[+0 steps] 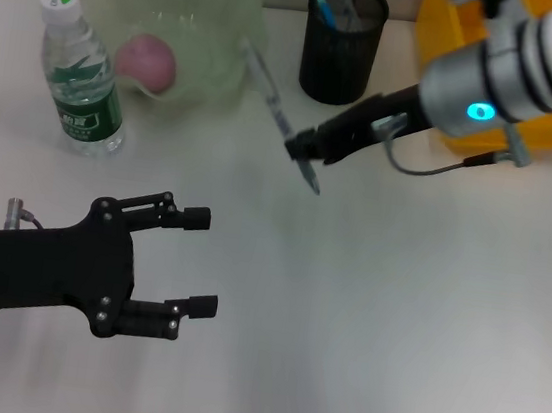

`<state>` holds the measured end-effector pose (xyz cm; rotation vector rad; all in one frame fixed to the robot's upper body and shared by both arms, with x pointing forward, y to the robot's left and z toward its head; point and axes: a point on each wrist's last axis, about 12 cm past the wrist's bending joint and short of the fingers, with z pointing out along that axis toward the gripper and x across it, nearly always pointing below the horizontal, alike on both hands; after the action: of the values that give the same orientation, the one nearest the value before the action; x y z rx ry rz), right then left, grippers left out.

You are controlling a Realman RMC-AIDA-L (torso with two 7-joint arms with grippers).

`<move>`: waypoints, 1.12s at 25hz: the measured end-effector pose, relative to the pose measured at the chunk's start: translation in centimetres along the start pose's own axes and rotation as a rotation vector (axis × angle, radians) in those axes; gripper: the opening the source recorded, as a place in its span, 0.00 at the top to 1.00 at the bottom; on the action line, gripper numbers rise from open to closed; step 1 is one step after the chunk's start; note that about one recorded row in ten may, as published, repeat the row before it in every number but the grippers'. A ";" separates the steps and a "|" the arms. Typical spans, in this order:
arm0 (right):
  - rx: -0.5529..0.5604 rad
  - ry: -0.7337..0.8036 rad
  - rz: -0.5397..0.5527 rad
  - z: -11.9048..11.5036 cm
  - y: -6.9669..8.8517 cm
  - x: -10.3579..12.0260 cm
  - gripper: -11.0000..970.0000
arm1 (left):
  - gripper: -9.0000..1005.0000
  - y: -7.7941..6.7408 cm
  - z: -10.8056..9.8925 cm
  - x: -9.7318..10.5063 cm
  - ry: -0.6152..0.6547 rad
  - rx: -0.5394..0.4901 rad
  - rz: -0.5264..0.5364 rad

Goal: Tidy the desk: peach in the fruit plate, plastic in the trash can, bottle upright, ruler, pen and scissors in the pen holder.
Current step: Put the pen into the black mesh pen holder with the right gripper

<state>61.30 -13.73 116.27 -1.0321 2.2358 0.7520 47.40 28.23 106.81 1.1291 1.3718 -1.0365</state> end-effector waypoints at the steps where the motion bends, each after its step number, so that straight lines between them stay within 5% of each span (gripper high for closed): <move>1: 0.000 0.000 0.000 0.0 0.0 0.0 0.87 | 0.17 0.0 0.0 0.0 0.000 0.000 0.000; 9: -0.056 -0.359 -0.169 -2.5 -2.2 3.1 0.87 | 0.17 0.5 0.2 -0.3 -0.004 -0.004 -0.022; 17: 0.088 -0.738 -0.292 -3.7 -4.0 5.3 0.87 | 0.17 0.6 0.3 -0.4 -0.018 -0.016 -0.037; 23: 0.239 -0.849 -0.317 -2.7 -5.1 5.3 0.87 | 0.17 0.7 0.5 -0.6 -0.035 -0.015 -0.060; 28: 0.342 -0.839 -0.222 -0.7 -6.4 4.3 0.87 | 0.17 0.9 0.6 -0.8 -0.051 -0.021 -0.080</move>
<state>63.83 -19.77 112.16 -0.6141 1.4291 0.5359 48.45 27.72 107.57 1.0328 1.3934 -1.0988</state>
